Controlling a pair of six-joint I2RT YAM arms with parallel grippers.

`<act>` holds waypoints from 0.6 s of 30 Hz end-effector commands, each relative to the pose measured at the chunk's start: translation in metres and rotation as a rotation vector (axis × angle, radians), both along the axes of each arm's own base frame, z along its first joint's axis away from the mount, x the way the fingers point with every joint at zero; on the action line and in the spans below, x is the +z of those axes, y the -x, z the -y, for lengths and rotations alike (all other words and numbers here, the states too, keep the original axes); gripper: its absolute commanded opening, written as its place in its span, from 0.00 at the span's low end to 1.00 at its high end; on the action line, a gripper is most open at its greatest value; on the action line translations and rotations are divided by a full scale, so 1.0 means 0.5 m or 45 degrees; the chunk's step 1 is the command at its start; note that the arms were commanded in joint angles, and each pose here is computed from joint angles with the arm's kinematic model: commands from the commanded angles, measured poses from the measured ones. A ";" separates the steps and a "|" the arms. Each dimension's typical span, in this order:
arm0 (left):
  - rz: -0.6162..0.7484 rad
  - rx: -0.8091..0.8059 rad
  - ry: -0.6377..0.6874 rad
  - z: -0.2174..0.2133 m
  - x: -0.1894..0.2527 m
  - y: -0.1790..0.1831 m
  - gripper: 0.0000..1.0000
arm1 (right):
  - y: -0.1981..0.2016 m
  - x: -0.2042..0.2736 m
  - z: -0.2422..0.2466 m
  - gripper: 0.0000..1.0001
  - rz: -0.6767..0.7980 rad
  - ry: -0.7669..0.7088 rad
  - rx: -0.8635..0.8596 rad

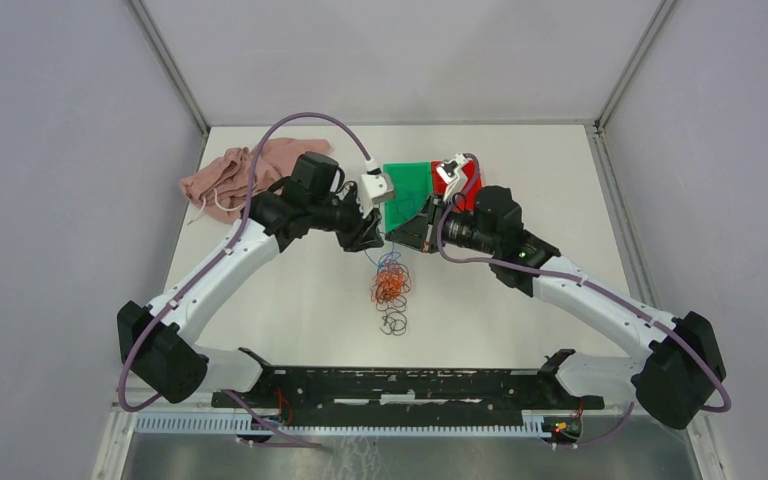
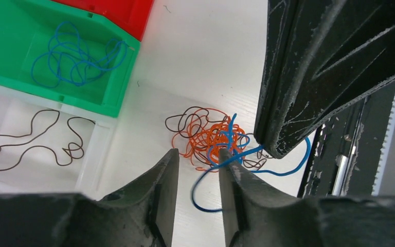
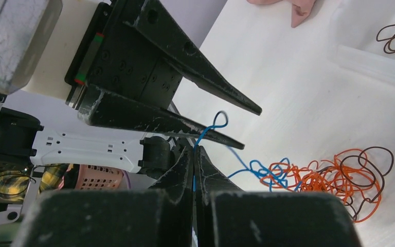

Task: Untangle the cables

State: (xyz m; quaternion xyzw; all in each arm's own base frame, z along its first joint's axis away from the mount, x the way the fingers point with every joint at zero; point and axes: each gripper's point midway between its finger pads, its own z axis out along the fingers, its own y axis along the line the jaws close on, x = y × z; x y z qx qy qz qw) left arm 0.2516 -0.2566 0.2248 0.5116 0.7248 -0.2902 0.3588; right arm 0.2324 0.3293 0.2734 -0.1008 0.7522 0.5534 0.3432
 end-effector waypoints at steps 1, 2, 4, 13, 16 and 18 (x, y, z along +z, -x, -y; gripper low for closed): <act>0.034 0.019 0.083 0.012 0.038 -0.002 0.36 | 0.018 0.076 -0.007 0.00 0.106 -0.113 0.051; 0.025 0.015 0.086 0.012 0.037 0.001 0.34 | 0.018 0.079 -0.008 0.00 0.107 -0.122 0.053; -0.007 0.002 0.105 0.017 0.039 0.010 0.33 | 0.021 0.081 -0.011 0.00 0.103 -0.134 0.061; 0.015 -0.056 0.202 0.029 0.112 0.032 0.07 | 0.015 0.072 0.012 0.36 0.103 -0.097 -0.025; 0.067 -0.120 0.232 0.028 0.146 0.049 0.07 | -0.002 0.063 0.047 0.54 0.114 -0.046 -0.148; 0.110 -0.157 0.248 0.025 0.166 0.061 0.07 | -0.015 0.058 0.072 0.63 0.117 -0.024 -0.225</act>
